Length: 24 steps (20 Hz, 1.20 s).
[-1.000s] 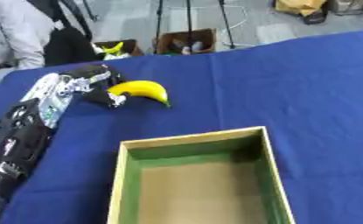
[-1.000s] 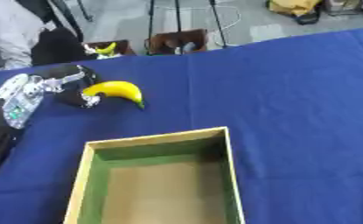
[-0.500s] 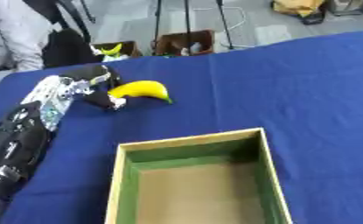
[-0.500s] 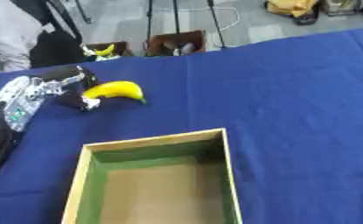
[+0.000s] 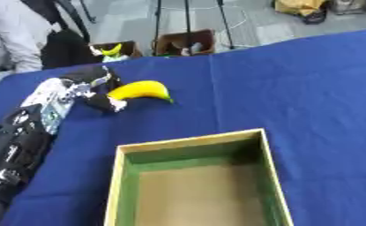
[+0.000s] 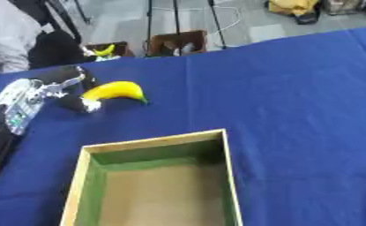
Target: Pick up objects on the table and place them in the box.
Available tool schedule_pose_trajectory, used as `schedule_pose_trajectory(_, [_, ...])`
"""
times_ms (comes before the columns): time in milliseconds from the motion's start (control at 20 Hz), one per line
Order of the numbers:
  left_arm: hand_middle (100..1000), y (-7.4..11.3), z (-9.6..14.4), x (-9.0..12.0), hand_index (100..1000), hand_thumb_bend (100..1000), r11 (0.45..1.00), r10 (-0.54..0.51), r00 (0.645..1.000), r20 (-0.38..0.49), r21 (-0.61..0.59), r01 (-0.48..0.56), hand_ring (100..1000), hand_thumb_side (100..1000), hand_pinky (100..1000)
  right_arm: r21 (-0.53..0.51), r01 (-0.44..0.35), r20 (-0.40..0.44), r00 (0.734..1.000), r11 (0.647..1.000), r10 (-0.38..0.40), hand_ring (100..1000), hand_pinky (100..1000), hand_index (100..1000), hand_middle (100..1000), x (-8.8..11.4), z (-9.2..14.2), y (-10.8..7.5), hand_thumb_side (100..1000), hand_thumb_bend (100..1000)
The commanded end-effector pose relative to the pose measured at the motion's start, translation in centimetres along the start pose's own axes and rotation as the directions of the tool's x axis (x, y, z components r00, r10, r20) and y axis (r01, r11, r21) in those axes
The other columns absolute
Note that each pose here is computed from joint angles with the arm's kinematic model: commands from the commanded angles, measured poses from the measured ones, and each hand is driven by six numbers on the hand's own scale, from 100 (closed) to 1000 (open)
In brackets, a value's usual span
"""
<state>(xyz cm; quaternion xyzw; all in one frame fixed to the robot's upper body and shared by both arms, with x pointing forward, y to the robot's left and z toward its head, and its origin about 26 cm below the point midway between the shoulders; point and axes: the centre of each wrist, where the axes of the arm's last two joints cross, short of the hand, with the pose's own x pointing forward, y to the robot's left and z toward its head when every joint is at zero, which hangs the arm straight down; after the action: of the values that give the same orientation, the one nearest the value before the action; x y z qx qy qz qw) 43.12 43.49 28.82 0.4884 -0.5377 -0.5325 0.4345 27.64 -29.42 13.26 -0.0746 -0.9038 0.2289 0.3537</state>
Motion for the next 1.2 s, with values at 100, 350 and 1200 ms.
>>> schedule_pose_trajectory(100, [501,-1.00,0.01,-0.13,642,113,1.000,-0.001,1.000,-0.010,-0.001,0.001,563,594,366,-0.004,-0.017,0.011,1.000,1.000,0.017,435,704,620,465,0.47,-0.09,-0.43,1000,100])
schedule_pose_trajectory(350, [494,-1.16,0.01,-0.19,635,100,1.000,0.011,1.000,-0.015,0.020,-0.011,556,618,355,-0.003,-0.015,0.007,1.000,1.000,0.015,436,704,620,466,0.45,0.02,-0.43,1000,100])
schedule_pose_trajectory(1200, [463,-0.34,0.46,-0.49,598,100,0.996,0.017,0.999,-0.027,0.092,-0.014,526,544,319,-0.004,-0.002,-0.010,1.000,1.000,0.002,437,707,620,466,0.40,0.34,-0.63,1000,100])
